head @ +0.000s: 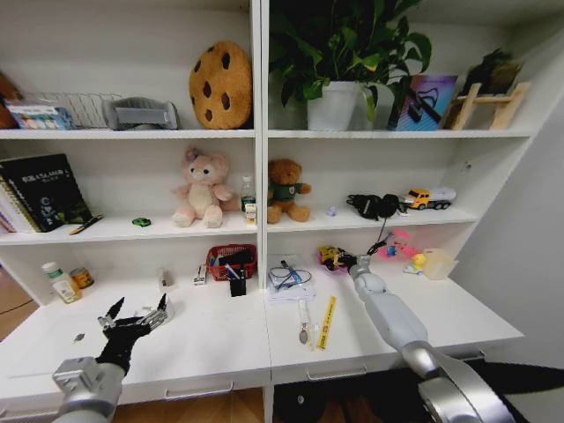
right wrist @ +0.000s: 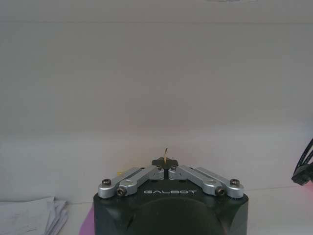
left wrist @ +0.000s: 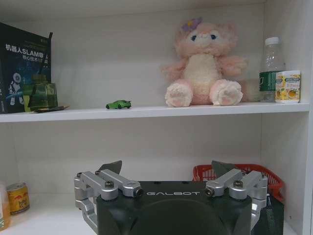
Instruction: Organize the objects on the table.
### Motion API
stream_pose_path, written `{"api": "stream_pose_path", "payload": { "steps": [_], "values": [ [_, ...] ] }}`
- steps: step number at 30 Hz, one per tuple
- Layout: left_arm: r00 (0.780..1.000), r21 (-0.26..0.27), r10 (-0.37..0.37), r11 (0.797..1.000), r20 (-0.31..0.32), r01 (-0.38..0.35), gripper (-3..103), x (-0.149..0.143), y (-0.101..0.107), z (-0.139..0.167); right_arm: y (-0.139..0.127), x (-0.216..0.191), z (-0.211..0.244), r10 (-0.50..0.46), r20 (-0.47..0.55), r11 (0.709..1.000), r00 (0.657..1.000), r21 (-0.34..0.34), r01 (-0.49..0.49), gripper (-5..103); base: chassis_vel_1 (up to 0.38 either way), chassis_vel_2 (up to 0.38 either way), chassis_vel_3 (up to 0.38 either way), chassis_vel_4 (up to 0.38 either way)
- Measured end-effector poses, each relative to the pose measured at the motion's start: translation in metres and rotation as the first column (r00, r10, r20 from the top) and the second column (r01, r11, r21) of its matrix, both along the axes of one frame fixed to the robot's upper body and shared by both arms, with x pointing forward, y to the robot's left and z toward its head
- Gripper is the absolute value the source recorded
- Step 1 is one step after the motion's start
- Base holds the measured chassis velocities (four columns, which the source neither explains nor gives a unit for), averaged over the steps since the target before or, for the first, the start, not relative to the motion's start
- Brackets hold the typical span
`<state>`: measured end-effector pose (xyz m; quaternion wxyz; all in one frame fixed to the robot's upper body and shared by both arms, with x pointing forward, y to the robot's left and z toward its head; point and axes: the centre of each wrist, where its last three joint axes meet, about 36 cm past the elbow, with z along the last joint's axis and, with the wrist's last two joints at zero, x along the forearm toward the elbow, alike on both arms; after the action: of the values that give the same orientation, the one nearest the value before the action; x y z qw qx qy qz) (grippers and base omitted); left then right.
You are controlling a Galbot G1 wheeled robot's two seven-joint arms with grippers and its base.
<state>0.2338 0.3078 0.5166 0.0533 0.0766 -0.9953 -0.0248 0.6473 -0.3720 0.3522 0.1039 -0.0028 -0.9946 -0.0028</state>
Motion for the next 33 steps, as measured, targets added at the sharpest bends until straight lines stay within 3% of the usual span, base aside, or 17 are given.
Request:
{"api": "stream_pose_path", "payload": {
  "steps": [5,6,10,11,13,14,18,21,27,28,30,32,33],
  "values": [
    [1.0,0.0,0.0,1.0,0.0,0.0,100,0.0,0.0,0.0,-0.005,0.002,-0.009,-0.024,-0.014,0.999,1.0,-0.039,0.023,3,0.0,0.0,0.0,0.0],
    [1.0,0.0,0.0,1.0,0.0,0.0,100,0.0,0.0,0.0,-0.005,0.002,-0.01,-0.029,-0.015,0.999,0.999,-0.036,0.029,14,0.0,0.0,0.0,0.0],
    [1.0,0.0,0.0,1.0,0.0,0.0,100,0.0,0.0,0.0,-0.006,0.0,-0.014,-0.034,-0.018,0.999,0.999,-0.032,0.033,20,0.0,0.0,0.0,0.0],
    [1.0,0.0,0.0,1.0,0.0,0.0,100,0.0,0.0,0.0,-0.006,-0.003,-0.016,-0.035,-0.016,0.999,0.999,-0.029,0.035,31,0.0,0.0,0.0,0.0],
    [1.0,0.0,0.0,1.0,0.0,0.0,100,0.0,0.0,0.0,-0.006,-0.005,-0.016,-0.036,-0.012,0.999,0.999,-0.027,0.035,31,0.0,0.0,0.0,0.0],
    [1.0,0.0,0.0,1.0,0.0,0.0,100,0.0,0.0,0.0,-0.009,-0.013,-0.015,-0.039,0.005,0.999,0.999,-0.032,0.039,41,0.0,0.0,0.0,0.0],
    [1.0,0.0,0.0,1.0,0.0,0.0,100,0.0,0.0,0.0,-0.038,-0.046,0.002,-0.039,0.075,0.985,0.996,-0.165,0.051,58,0.0,0.0,0.0,0.0],
    [1.0,0.0,0.0,1.0,0.0,0.0,100,0.0,0.0,0.0,-0.045,-0.061,0.013,-0.038,0.078,0.983,0.996,-0.177,0.051,63,0.0,0.0,0.0,0.0],
    [1.0,0.0,0.0,1.0,0.0,0.0,100,0.0,0.0,0.0,-0.02,-0.189,0.044,0.057,0.013,0.989,0.998,-0.134,-0.055,90,0.0,0.0,0.0,0.0],
    [1.0,0.0,0.0,1.0,0.0,0.0,100,0.0,0.0,0.0,-0.02,-0.189,0.044,0.057,0.013,0.989,0.998,-0.134,-0.055,90,0.0,0.0,0.0,0.0],
    [1.0,0.0,0.0,1.0,0.0,0.0,100,0.0,0.0,0.0,0.005,-0.241,0.051,0.097,0.006,0.988,0.995,-0.12,-0.096,99,0.0,0.0,0.0,0.0],
    [1.0,0.0,0.0,1.0,0.0,0.0,100,0.0,0.0,0.0,0.011,-0.251,0.053,0.1,0.006,0.988,0.995,-0.116,-0.099,100,0.0,0.0,0.0,0.0],
    [1.0,0.0,0.0,1.0,0.0,0.0,100,0.0,0.0,0.0,0.024,-0.275,0.059,0.096,0.011,0.99,0.995,-0.106,-0.094,100,0.0,0.0,0.0,0.0]
  ]
}}
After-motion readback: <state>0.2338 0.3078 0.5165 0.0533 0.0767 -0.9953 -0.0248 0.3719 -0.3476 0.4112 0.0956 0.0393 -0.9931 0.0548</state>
